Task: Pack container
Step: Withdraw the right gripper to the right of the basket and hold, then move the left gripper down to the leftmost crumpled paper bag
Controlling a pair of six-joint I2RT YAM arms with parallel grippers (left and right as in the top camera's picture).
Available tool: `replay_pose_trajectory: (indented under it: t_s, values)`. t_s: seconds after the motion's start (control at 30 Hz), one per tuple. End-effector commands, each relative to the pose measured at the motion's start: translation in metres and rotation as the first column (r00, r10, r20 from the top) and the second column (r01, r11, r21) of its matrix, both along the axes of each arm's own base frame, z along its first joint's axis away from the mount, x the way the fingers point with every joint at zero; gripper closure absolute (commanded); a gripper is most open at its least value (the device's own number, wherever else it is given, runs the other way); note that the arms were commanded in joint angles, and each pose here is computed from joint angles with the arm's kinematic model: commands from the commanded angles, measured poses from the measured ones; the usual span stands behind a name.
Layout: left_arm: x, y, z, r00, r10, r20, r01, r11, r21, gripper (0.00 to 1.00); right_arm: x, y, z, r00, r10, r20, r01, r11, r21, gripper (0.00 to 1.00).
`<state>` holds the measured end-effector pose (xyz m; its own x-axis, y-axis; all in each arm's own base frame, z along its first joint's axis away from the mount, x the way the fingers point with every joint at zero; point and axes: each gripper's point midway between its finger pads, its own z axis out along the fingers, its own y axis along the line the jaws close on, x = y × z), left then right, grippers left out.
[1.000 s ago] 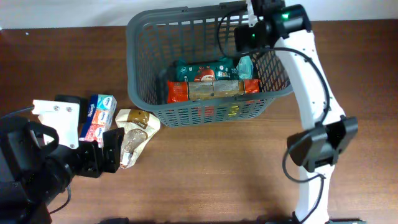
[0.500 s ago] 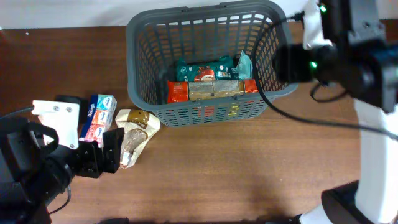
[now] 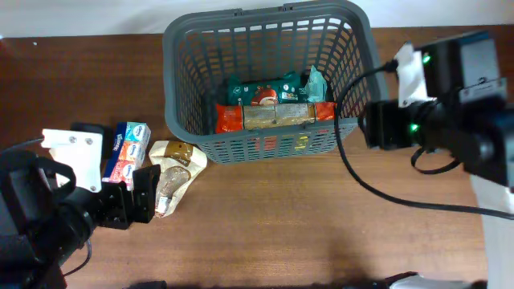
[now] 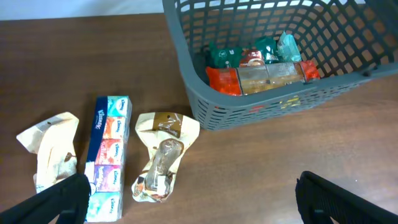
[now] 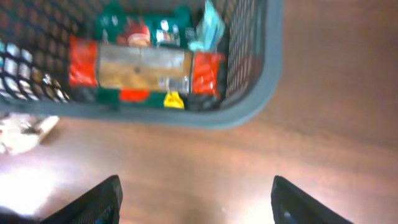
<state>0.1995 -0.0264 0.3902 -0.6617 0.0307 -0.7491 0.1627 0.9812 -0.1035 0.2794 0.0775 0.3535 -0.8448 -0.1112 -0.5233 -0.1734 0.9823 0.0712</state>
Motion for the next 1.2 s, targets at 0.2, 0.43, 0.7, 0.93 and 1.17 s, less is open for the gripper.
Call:
replay_pose_trajectory:
  t_s: [0.2,0.43,0.7,0.93,1.17]
  values:
    - [-0.001,-0.001,0.004,1.000,-0.011,0.019,0.011,1.000,0.003,0.01,-0.015,-0.008,-0.016,1.000,-0.002,0.012,0.003,1.000,-0.019,0.01]
    - [0.001,-0.001,0.007,0.999,-0.014,0.033,0.014,1.000,0.002,0.01,-0.014,-0.007,-0.019,1.000,-0.002,0.000,0.002,1.000,-0.022,0.01]
    - [0.003,0.027,-0.010,0.994,0.108,-0.024,-0.105,0.988,0.116,0.01,-0.011,-0.006,-0.022,1.000,-0.002,-0.012,0.002,1.000,-0.025,0.01]
    - [0.019,0.048,-0.032,0.975,0.202,-0.093,-0.191,0.974,0.119,0.01,-0.010,-0.006,-0.024,1.000,-0.002,-0.018,0.002,1.000,-0.027,0.01]
    - [0.040,0.096,-0.053,0.905,0.393,-0.163,-0.393,0.919,0.033,0.01,-0.010,-0.006,-0.024,1.000,-0.002,-0.018,0.002,1.000,-0.027,0.01]
